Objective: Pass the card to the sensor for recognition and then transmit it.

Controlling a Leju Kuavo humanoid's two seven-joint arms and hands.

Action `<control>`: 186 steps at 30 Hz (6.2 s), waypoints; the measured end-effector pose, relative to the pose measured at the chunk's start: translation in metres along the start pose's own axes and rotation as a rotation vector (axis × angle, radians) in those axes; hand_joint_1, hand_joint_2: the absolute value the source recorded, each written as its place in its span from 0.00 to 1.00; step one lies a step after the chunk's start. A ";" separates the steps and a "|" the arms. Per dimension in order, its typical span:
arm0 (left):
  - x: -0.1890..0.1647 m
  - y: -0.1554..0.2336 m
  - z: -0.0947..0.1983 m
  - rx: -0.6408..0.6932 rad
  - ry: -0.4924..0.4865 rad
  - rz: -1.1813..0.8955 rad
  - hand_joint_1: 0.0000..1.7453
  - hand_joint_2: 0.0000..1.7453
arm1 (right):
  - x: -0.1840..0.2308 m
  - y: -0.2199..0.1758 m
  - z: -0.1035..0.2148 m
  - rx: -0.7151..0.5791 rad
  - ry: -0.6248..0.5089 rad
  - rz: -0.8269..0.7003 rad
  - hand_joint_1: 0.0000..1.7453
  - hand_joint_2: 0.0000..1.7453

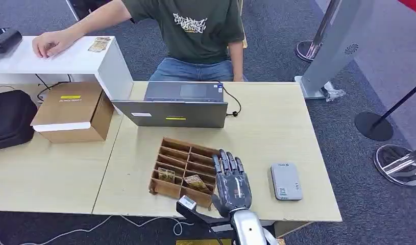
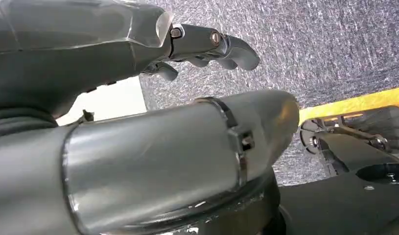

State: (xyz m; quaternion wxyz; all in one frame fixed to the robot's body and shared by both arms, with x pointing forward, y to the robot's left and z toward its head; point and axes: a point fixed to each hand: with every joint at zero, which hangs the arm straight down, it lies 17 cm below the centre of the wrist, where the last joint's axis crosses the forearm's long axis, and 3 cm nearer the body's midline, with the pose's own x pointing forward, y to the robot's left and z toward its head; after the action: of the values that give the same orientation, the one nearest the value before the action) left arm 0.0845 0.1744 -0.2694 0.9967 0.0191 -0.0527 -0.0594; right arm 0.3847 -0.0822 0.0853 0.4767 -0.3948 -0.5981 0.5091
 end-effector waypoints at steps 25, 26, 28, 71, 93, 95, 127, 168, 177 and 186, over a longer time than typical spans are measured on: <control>-0.004 0.002 0.000 0.008 0.001 -0.026 0.00 0.00 | -0.041 -0.036 0.003 -0.076 0.171 -0.014 0.00 1.00; -0.004 0.002 -0.001 0.009 0.001 -0.022 0.00 0.00 | -0.043 -0.036 0.005 -0.066 0.188 -0.015 0.00 1.00; -0.003 0.003 -0.001 0.010 -0.003 -0.018 0.00 0.00 | -0.048 -0.040 0.009 -0.061 0.226 -0.016 0.00 1.00; 0.001 0.005 -0.001 0.000 0.003 0.045 0.00 0.00 | -0.017 0.012 0.037 0.192 0.101 0.079 0.00 1.00; 0.002 0.004 -0.001 -0.005 0.003 0.036 0.00 0.00 | 0.013 -0.003 0.032 0.130 -0.048 -0.023 0.00 1.00; 0.004 0.004 -0.001 -0.005 0.002 0.038 0.00 0.00 | 0.020 0.000 0.030 0.122 -0.088 -0.020 0.00 1.00; 0.012 0.009 0.000 -0.007 0.015 0.045 0.00 0.00 | 0.063 0.029 -0.023 0.173 -0.099 0.061 0.00 1.00; 0.019 0.011 0.000 -0.018 0.029 0.073 0.00 0.00 | 0.046 0.038 -0.006 0.236 -0.092 0.054 0.00 1.00; 0.019 0.011 0.000 -0.017 0.029 0.077 0.00 0.00 | 0.051 0.023 -0.008 0.199 -0.100 0.049 0.00 1.00; 0.019 0.011 0.000 -0.017 0.029 0.077 0.00 0.00 | 0.057 0.010 -0.009 0.164 -0.117 0.042 0.00 1.00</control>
State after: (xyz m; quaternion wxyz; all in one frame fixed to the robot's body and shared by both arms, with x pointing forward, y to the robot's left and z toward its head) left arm 0.1046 0.1835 -0.2670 0.9990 0.0095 -0.0384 -0.0209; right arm 0.3804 -0.0243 0.0852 0.4606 -0.3365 -0.5729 0.5885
